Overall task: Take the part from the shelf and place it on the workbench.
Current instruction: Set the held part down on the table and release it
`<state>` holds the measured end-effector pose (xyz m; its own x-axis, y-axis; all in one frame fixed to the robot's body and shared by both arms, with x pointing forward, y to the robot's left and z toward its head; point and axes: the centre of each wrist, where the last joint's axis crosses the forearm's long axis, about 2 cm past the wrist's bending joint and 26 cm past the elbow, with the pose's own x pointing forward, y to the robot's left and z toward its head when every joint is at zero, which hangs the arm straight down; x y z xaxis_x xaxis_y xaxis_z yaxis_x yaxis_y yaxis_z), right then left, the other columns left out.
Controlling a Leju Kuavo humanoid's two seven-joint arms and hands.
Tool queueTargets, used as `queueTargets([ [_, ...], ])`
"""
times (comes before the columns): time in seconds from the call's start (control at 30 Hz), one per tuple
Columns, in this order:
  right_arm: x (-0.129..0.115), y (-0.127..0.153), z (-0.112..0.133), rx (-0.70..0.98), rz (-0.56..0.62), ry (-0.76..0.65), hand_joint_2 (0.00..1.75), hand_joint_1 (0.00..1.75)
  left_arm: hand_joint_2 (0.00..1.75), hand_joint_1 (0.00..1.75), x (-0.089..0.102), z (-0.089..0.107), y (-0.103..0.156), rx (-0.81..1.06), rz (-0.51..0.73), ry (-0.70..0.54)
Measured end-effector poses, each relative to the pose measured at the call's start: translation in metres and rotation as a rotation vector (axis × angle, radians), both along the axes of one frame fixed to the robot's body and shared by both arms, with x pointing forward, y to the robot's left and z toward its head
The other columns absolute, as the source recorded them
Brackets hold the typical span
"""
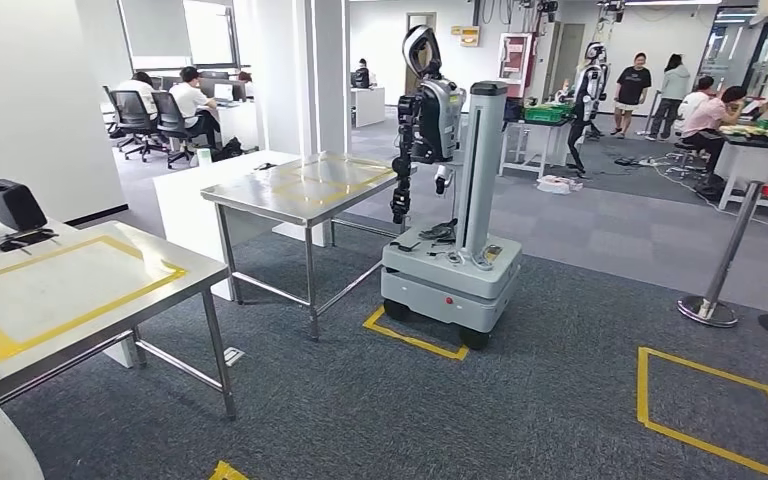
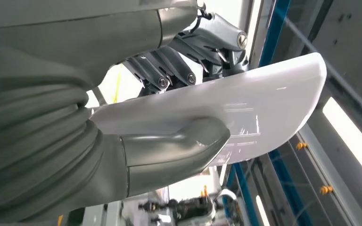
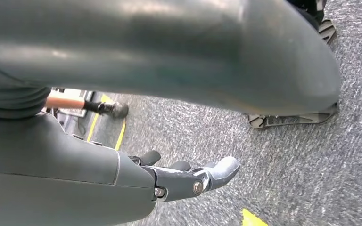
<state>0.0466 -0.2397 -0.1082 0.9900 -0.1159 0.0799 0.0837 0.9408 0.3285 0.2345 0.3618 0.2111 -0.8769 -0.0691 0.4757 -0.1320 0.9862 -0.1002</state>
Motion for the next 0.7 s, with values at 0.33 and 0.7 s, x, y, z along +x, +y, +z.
queueTargets([
  [0.33, -0.003, 0.001, 0.000, 0.005, -0.002, -0.006, 0.00, 0.00, 1.75, 1.75, -0.003, 0.003, -0.002, 0.007, 0.093, -0.001],
  [0.7, -0.006, 0.008, 0.000, 0.013, 0.002, 0.011, 0.00, 0.00, 1.75, 1.75, -0.020, 0.009, -0.002, 0.004, 0.237, -0.018],
])
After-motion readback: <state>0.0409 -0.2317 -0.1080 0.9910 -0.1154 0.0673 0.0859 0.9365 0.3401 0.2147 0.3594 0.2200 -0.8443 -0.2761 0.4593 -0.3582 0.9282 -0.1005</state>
